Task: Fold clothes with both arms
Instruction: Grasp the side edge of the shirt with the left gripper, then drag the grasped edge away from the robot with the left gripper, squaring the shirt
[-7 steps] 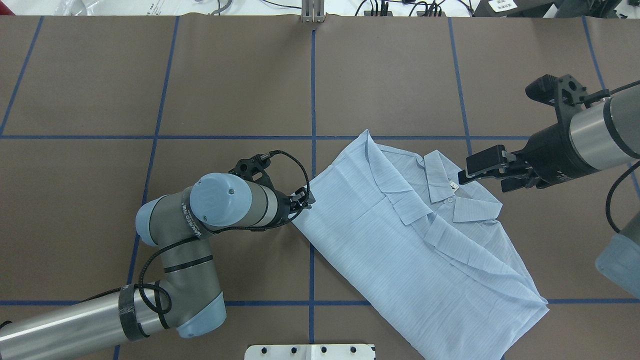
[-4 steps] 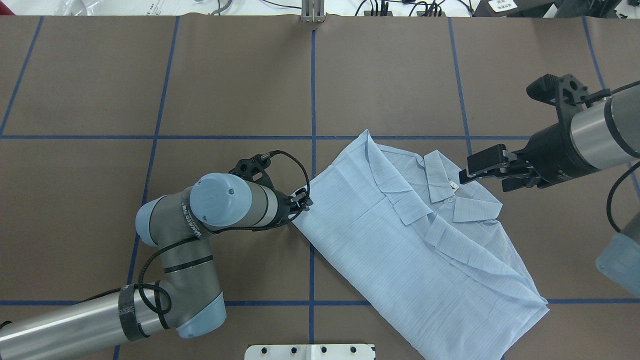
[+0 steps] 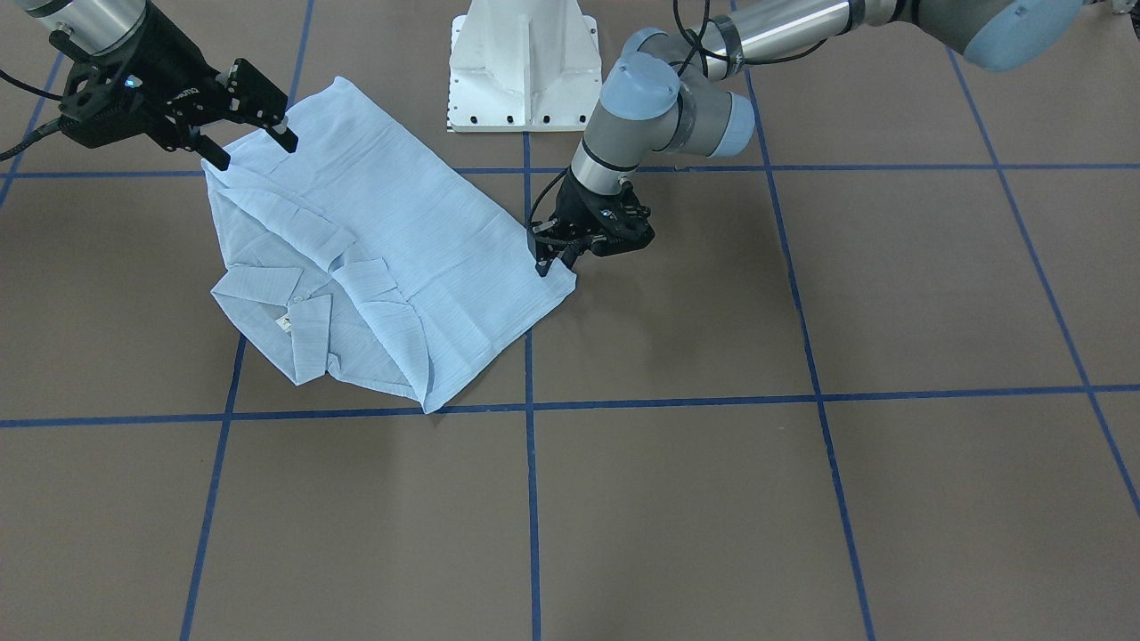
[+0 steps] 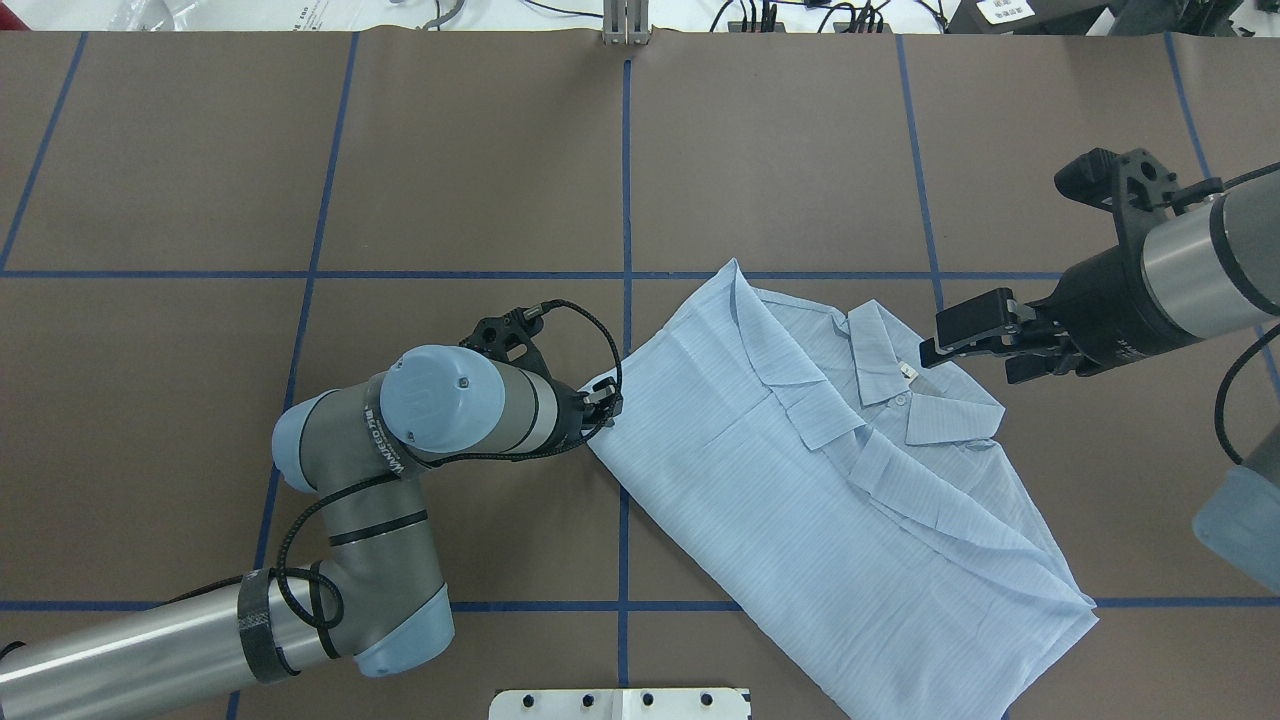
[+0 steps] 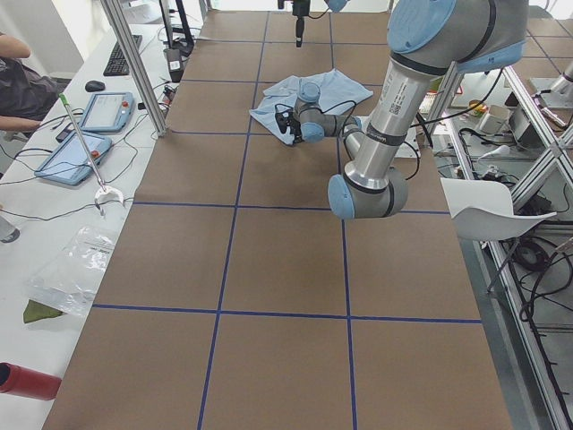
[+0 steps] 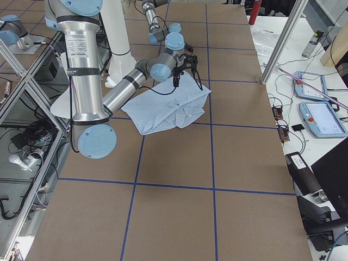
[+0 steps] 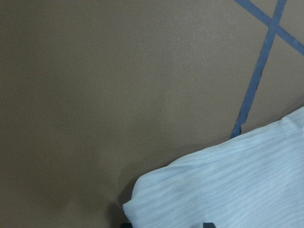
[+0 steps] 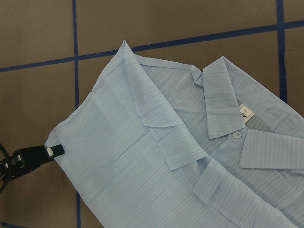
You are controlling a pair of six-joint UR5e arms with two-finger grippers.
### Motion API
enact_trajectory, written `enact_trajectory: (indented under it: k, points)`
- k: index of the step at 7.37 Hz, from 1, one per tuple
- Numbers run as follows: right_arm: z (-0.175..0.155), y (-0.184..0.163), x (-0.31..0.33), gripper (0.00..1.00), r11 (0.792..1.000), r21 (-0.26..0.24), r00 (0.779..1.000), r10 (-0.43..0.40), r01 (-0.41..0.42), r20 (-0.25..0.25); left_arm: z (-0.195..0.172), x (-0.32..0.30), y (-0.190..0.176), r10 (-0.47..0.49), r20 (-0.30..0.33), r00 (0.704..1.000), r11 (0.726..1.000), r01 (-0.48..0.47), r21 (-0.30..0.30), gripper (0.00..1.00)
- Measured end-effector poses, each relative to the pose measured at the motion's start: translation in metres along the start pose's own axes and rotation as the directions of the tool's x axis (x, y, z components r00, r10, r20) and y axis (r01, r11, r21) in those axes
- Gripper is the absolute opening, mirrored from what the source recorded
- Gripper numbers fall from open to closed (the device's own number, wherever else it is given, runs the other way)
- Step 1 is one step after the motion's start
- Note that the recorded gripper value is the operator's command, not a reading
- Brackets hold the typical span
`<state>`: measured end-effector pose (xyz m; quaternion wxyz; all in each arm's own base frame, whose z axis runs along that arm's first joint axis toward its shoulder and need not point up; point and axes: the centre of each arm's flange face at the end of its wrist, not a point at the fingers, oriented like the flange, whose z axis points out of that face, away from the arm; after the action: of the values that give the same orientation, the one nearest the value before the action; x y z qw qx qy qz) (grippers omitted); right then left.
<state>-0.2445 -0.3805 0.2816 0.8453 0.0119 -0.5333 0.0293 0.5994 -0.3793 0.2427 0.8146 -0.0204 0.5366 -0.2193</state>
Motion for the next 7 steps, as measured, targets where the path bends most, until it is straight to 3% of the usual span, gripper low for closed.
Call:
enact_trajectory:
  k: [4,7]
  points:
    - [-0.001,-0.001,0.000,1.00,1.000,0.003,1.000,0.001,-0.001,0.000,-0.005,0.003,-0.007,-0.040,-0.009,0.999,0.999,0.040,0.009,0.00]
    - [-0.005,-0.005,0.003,1.00,1.000,0.019,1.000,0.006,-0.006,0.000,-0.026,0.013,-0.063,-0.062,-0.032,0.998,0.994,0.065,0.084,0.00]
